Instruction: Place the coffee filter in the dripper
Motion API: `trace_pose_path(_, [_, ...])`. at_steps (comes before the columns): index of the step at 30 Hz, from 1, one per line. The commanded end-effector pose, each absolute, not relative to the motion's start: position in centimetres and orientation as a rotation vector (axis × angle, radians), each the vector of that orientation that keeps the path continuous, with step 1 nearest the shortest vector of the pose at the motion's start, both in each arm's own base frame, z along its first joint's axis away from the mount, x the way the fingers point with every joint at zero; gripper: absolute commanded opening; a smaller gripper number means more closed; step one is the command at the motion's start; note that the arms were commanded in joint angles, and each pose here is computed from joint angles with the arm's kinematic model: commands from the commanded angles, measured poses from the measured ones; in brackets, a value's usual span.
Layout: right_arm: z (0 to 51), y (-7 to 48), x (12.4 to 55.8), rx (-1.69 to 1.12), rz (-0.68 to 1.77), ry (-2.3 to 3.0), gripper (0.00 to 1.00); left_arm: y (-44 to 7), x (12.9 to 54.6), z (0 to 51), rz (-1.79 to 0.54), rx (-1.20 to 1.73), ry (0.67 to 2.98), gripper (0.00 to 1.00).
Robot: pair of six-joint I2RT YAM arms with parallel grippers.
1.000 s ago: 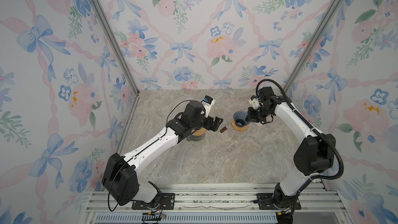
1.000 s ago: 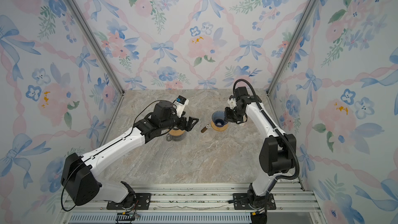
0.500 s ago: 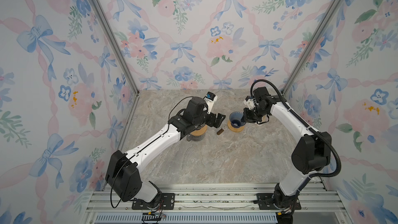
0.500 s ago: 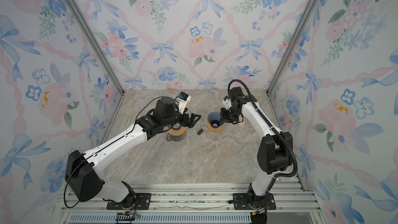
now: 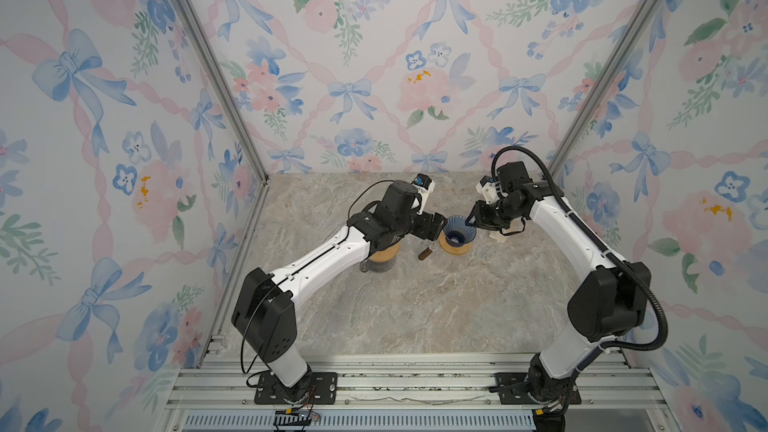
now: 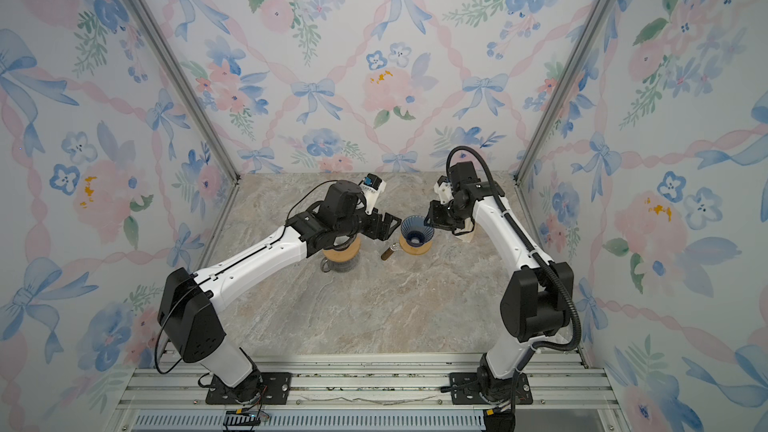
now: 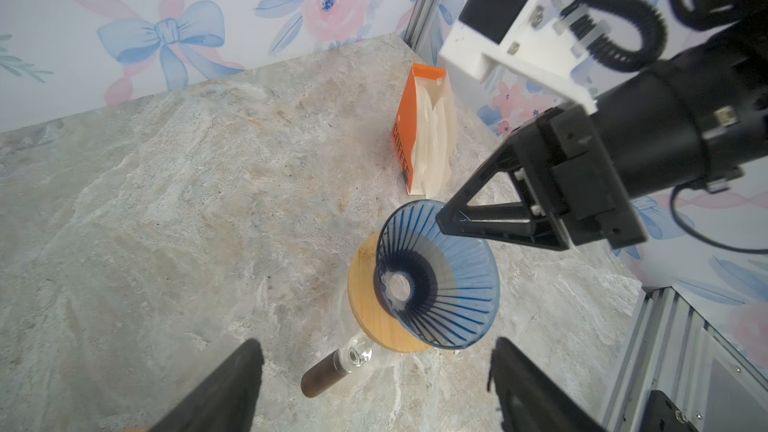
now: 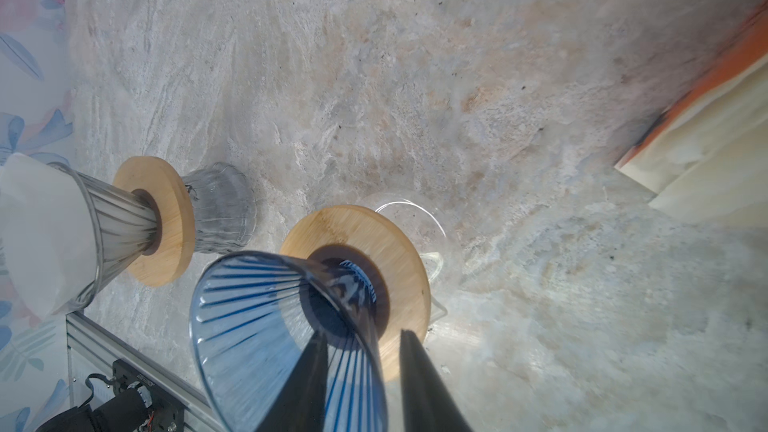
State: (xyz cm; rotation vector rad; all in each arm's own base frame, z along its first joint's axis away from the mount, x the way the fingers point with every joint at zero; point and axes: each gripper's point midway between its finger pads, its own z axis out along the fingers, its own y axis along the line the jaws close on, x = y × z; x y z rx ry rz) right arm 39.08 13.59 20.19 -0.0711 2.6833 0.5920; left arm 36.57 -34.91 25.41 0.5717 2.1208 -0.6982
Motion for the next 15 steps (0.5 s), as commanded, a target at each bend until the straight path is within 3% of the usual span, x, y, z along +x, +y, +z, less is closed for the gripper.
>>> trace_pose_path(1, [22.0, 13.0, 38.7, -0.084, 0.589, 2.622, 0.32, -35.4, 36.8, 24.6, -0.711, 0.536, 2.169, 0.82])
trace_pose_path(15, [19.6, 13.0, 37.9, -0.113, 0.582, 2.685, 0.28, -37.9, 38.2, 21.3, -0.772, 0.507, 2.256, 0.62])
